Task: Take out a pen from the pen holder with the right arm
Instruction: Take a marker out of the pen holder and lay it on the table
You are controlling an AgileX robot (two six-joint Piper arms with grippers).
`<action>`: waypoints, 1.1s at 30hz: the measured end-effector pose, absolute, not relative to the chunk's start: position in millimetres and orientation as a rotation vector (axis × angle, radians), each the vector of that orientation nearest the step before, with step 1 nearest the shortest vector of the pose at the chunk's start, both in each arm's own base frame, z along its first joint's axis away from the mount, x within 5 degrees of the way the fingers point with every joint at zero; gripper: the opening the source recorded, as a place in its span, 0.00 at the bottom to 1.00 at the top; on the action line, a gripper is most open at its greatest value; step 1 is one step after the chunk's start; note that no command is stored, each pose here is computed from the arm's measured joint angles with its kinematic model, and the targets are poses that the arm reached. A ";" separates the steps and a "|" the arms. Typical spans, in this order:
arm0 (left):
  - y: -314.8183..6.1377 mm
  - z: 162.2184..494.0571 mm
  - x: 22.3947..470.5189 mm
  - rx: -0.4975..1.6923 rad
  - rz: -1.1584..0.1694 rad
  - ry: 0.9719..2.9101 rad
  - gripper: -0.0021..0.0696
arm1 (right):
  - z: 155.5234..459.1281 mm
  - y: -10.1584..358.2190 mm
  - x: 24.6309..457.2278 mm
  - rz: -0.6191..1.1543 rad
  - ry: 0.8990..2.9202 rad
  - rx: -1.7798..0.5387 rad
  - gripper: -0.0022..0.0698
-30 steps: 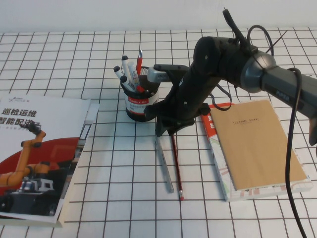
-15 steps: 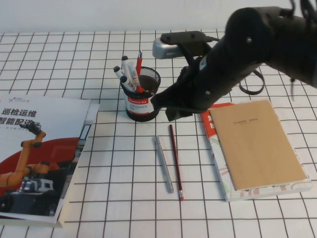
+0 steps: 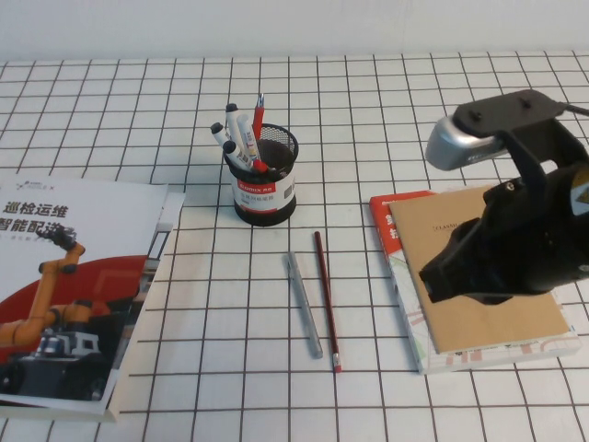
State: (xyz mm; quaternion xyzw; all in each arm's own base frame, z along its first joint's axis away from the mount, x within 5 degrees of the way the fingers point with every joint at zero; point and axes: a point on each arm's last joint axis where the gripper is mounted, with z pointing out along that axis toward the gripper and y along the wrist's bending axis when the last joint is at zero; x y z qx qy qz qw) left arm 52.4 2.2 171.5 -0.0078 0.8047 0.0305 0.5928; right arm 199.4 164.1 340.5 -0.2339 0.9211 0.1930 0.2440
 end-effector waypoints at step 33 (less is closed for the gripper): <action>2.2 171.5 52.4 -0.018 0.071 1.871 0.03 | 213.8 21.4 92.3 0.170 1.830 -0.197 0.01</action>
